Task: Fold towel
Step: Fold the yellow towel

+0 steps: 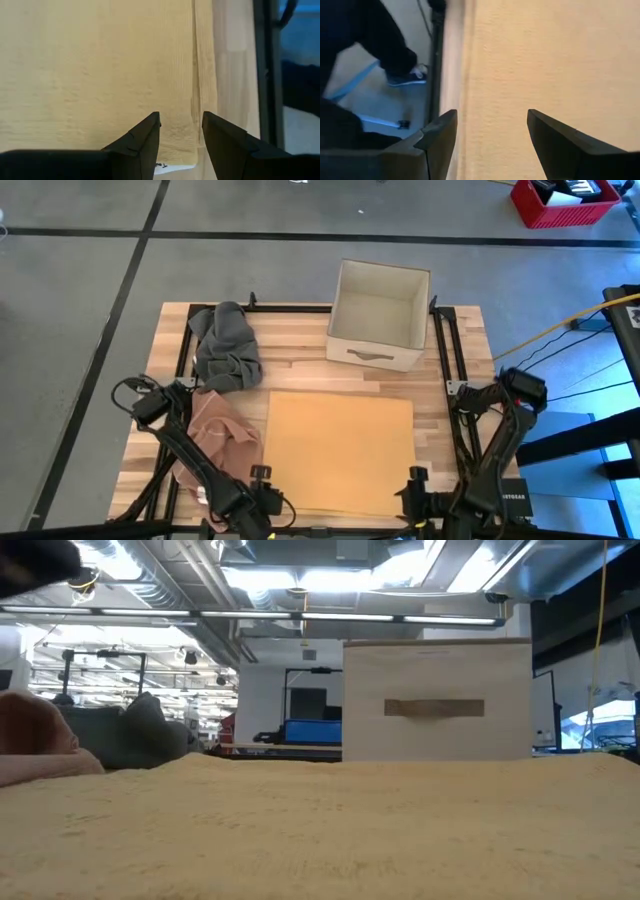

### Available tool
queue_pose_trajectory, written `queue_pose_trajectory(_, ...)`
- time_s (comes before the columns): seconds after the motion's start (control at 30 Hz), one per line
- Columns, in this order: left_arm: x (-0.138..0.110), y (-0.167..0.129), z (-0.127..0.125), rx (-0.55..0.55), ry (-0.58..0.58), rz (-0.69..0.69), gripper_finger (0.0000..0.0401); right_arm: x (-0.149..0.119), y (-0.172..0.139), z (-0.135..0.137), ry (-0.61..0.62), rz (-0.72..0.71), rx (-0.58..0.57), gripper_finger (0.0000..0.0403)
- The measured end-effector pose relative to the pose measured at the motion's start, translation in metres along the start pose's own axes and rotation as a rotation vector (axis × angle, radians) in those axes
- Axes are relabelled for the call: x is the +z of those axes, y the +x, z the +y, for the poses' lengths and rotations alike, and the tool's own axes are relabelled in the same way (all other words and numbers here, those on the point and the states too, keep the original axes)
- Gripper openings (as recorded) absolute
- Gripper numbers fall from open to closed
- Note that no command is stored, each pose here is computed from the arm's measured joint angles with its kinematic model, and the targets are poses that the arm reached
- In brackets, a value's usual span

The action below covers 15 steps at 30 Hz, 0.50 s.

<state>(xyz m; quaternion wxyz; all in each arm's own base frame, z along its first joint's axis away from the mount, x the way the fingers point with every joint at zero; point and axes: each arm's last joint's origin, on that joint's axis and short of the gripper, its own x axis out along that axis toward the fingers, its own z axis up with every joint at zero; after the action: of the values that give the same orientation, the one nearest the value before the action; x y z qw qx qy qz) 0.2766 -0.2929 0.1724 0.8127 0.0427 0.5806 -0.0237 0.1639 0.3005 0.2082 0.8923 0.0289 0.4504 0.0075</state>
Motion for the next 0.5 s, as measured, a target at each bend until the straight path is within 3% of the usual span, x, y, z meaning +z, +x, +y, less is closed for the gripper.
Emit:
queue_pose_trajectory(0.2,-0.006,0.018,-0.002,0.025,-0.001,0.061,0.0141,-0.004,0.004,-0.003,0.059,0.009,-0.032,0.0245)
queue_pose_trajectory(0.5,-0.008,0.022,0.003,0.074,-0.048,0.092,0.0141,-0.001,0.006,-0.002,0.076,0.045,0.005,0.0245)
